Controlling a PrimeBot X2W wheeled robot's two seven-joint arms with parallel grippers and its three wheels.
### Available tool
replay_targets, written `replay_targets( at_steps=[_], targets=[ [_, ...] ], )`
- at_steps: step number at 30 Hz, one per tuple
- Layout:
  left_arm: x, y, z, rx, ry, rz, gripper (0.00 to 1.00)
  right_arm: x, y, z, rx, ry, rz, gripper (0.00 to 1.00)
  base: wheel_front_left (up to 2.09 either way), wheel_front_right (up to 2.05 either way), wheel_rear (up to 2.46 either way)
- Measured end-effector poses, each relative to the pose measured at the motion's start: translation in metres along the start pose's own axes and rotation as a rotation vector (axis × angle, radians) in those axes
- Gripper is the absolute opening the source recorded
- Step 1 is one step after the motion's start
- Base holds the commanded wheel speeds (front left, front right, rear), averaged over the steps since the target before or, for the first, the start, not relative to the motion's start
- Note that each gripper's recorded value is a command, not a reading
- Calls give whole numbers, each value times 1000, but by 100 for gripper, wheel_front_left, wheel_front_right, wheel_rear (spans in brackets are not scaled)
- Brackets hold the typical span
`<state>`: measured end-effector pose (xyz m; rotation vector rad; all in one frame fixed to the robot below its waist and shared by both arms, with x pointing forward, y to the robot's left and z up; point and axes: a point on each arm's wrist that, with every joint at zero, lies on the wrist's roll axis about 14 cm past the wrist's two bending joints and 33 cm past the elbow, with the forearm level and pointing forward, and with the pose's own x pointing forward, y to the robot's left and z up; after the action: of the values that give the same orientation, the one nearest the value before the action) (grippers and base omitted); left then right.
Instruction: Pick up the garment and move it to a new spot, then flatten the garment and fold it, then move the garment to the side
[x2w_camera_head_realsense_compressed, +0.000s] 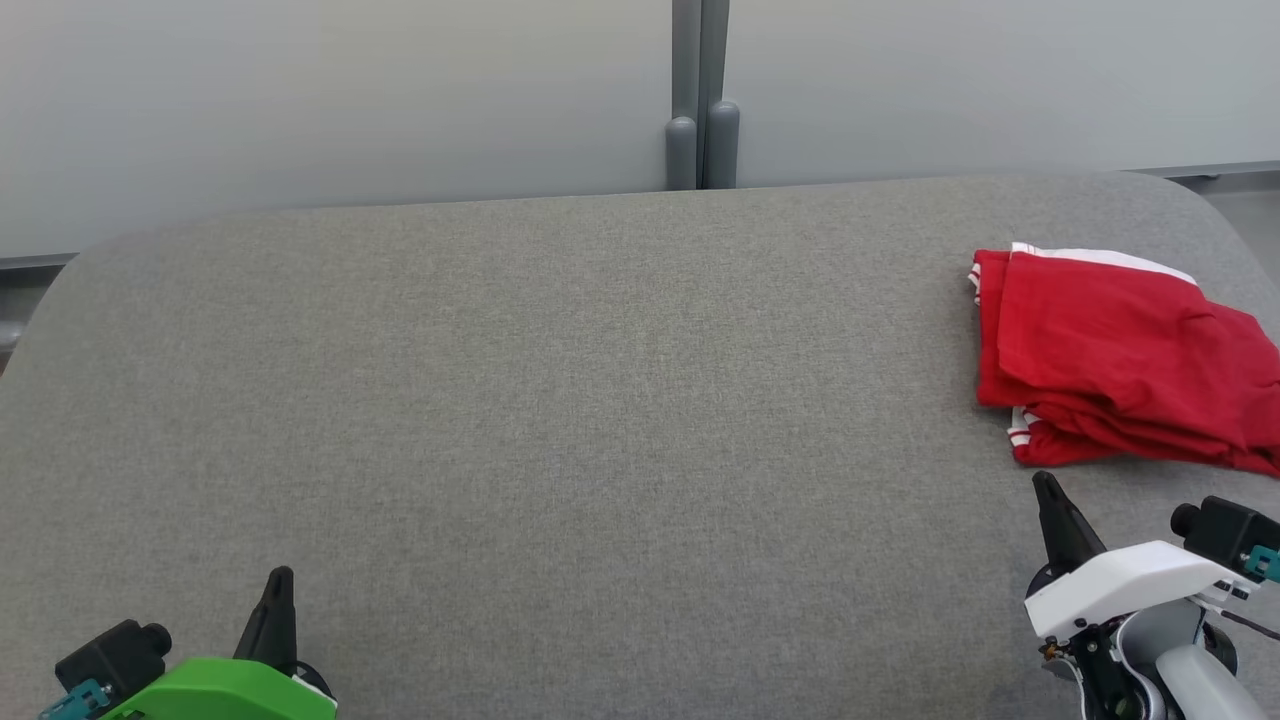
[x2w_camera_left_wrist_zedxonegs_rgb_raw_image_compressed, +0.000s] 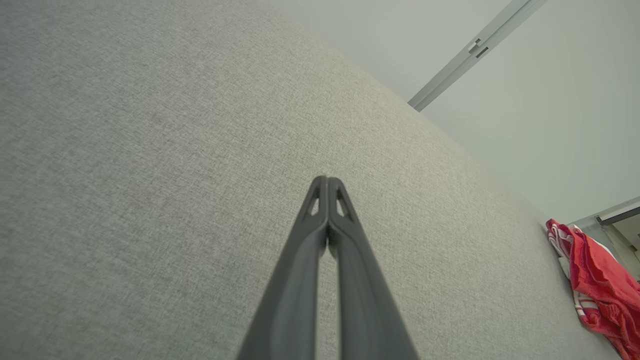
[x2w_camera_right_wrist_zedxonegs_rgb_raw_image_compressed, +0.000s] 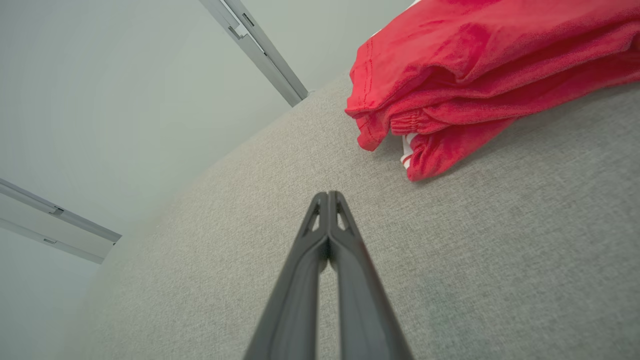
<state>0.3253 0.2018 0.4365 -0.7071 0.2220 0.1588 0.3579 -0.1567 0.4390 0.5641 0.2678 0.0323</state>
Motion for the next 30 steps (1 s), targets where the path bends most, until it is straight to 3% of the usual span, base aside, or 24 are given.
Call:
replay_targets(
  at_steps=[30],
  targets=[
    [17,-17,5,-383,35,-48,0,3,-12,20,460,-43,-28,0,0,0,0]
  ],
)
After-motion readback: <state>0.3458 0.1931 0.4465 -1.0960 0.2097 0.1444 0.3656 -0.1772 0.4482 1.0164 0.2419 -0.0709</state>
